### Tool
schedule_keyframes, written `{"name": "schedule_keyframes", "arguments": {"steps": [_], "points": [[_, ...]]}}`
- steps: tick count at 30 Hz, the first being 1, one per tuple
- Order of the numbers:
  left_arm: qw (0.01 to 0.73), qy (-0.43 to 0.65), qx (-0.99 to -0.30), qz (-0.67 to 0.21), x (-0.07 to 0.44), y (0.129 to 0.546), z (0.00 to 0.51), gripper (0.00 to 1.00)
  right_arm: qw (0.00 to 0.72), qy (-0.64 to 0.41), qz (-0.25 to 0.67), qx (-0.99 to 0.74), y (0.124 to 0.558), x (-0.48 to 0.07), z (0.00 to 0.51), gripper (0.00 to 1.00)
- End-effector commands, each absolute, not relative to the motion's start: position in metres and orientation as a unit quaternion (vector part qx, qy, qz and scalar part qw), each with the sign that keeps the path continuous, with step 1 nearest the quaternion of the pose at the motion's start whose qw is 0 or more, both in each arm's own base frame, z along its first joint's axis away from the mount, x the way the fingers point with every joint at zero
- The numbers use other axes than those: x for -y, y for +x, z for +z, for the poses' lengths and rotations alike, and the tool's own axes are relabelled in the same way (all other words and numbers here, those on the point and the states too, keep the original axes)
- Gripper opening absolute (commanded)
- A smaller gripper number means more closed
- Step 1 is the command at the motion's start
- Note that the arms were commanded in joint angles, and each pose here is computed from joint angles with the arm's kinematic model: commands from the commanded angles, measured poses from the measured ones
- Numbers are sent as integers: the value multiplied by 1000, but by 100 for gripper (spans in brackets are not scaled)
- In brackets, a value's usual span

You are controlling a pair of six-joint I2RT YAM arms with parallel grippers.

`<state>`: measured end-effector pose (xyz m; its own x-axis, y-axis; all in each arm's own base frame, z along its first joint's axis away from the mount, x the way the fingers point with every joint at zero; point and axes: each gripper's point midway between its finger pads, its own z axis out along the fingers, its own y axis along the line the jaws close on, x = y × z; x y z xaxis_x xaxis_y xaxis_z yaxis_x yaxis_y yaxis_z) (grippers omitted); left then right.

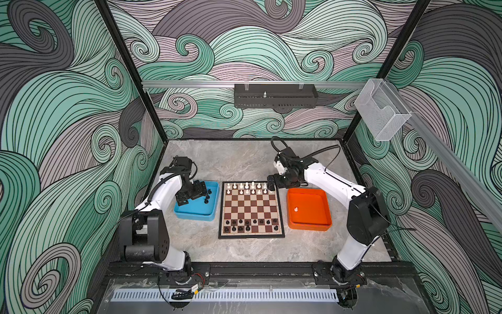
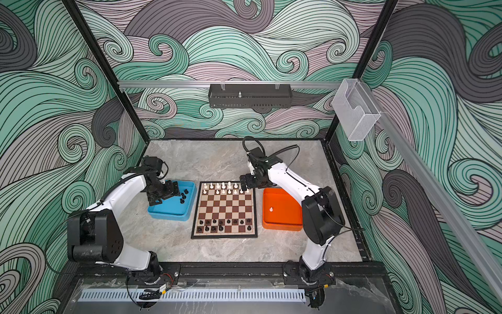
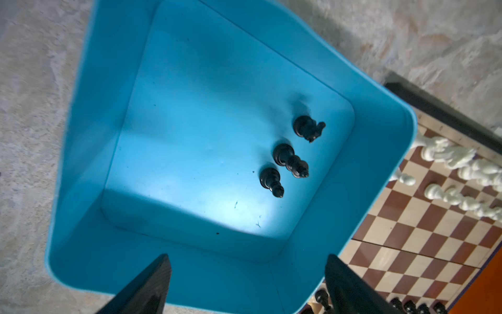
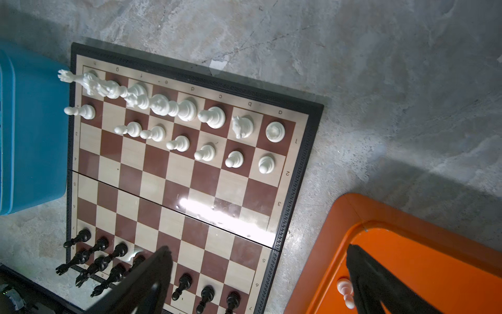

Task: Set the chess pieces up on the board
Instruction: 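Open and raise the right gripper while the left gripper lowers into the blue tray, then close the left gripper on a black piece in the blue tray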

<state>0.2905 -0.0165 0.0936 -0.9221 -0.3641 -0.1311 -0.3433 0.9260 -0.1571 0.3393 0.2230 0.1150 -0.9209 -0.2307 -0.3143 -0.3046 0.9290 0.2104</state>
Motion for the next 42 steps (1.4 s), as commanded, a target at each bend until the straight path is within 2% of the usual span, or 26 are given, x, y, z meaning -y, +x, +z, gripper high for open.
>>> {"name": "schedule_keyframes", "arguments": {"steps": [1,16,28,34,42], "points": [[74,-162,-983,-50,18,289,93,90,157,-129,146,-968,341,-220,121,100],[73,-159,-984,-27,16,332,85,85,149,-117,145,-971,340,-207,111,100],[55,-156,-986,-28,24,342,74,67,141,-113,146,-973,343,-204,102,100],[49,-150,-987,-25,30,344,71,54,139,-112,146,-973,343,-203,99,99],[36,-143,-989,-21,38,344,62,47,135,-106,145,-974,342,-198,93,100]]}}
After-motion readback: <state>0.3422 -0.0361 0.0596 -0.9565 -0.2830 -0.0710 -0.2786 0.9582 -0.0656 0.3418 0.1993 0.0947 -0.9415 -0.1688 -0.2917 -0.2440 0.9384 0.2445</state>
